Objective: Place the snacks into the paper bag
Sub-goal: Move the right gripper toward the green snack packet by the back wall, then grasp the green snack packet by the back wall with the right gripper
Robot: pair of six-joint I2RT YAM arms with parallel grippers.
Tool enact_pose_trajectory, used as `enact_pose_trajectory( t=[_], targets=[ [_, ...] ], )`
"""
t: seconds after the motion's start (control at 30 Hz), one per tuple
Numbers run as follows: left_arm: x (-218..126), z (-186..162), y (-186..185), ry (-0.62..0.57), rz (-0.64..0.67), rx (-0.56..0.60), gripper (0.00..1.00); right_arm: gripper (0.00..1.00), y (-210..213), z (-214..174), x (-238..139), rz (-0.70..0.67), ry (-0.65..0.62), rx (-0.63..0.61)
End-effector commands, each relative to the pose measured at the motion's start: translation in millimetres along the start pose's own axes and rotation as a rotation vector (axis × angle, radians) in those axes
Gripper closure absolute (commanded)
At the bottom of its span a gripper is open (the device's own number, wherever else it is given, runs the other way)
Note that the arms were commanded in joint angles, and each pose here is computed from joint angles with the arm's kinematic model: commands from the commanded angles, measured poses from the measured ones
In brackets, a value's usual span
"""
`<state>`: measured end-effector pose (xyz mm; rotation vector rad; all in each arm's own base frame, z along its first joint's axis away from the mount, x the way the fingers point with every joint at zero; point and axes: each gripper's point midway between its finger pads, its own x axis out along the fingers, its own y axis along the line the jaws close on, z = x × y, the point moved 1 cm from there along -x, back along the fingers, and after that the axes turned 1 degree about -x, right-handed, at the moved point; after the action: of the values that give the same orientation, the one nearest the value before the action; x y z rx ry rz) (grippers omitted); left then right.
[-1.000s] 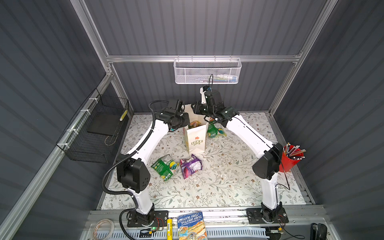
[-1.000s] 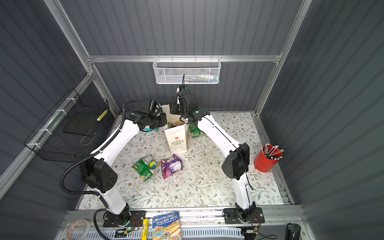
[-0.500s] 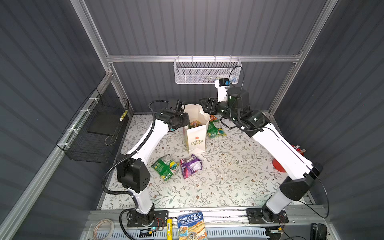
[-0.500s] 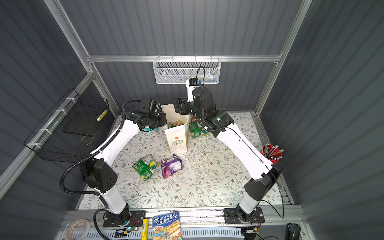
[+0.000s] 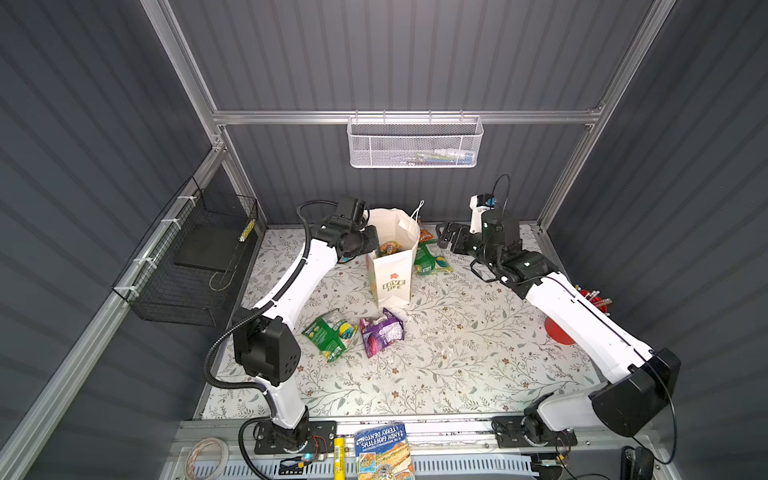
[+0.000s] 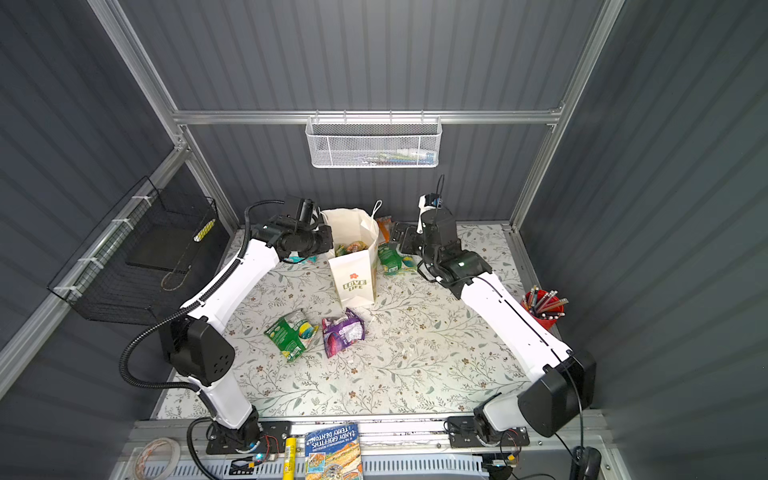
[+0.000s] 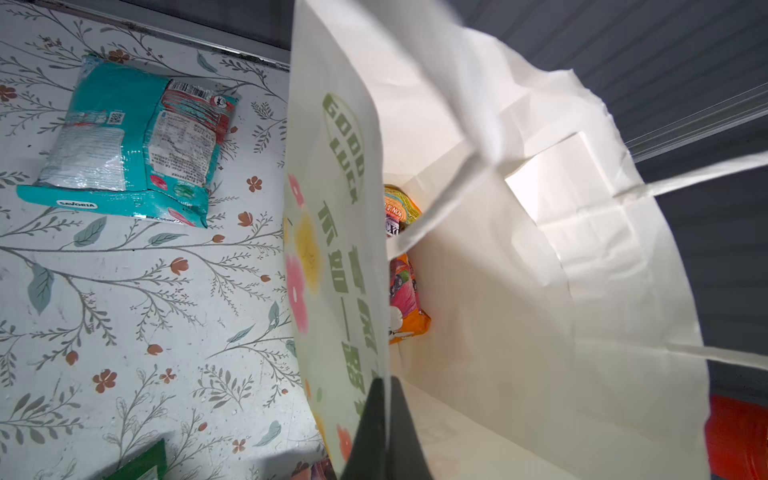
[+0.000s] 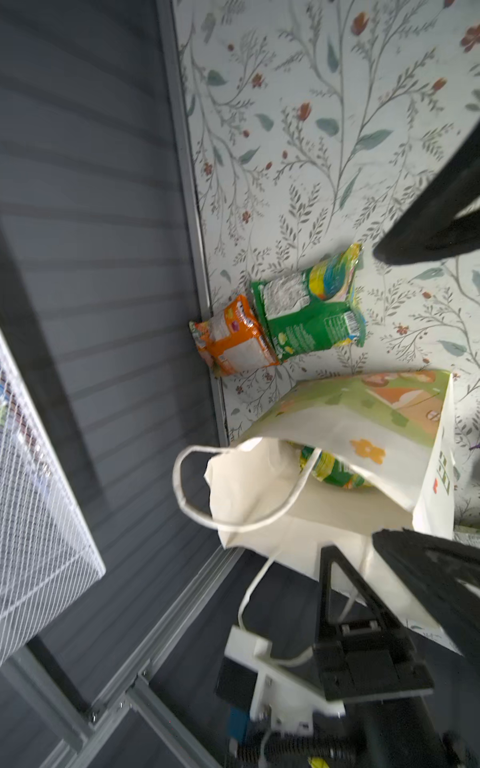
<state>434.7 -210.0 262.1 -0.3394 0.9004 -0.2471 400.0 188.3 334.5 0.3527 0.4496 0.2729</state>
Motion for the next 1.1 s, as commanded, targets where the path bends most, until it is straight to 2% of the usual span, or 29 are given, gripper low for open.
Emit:
enact_pose_trajectory(
  t=[0.0,0.17,0.43,0.73,1.07],
  targets=[
    [3.7,-5.2,6.0,0.029,0.032,0.017,1.00,0.01,-21.0,9.6,2.1,-0.007,-0.057,0.098],
    [3.4,-4.2,7.6,0.028,0.033,0.015,1.00,0.01,-65.3,-13.5,29.0,-0.055,0.003,0.220],
    [1.6,-2.6,7.4,0.025,0.028,0.013,1.00,0.01,-122.9,-74.0,88.8,-0.157,0.170,0.433],
    [2.0,-1.5,9.5,0.025,0.025,0.004,1.00,0.06,-140.4,-125.4,141.0,-0.090,0.300,0.629],
    [2.4,-0.2,11.0,0.027,0.016,-0.009,1.00,0.10,-149.5,-159.2,169.3,-0.013,0.380,0.774]
  ],
)
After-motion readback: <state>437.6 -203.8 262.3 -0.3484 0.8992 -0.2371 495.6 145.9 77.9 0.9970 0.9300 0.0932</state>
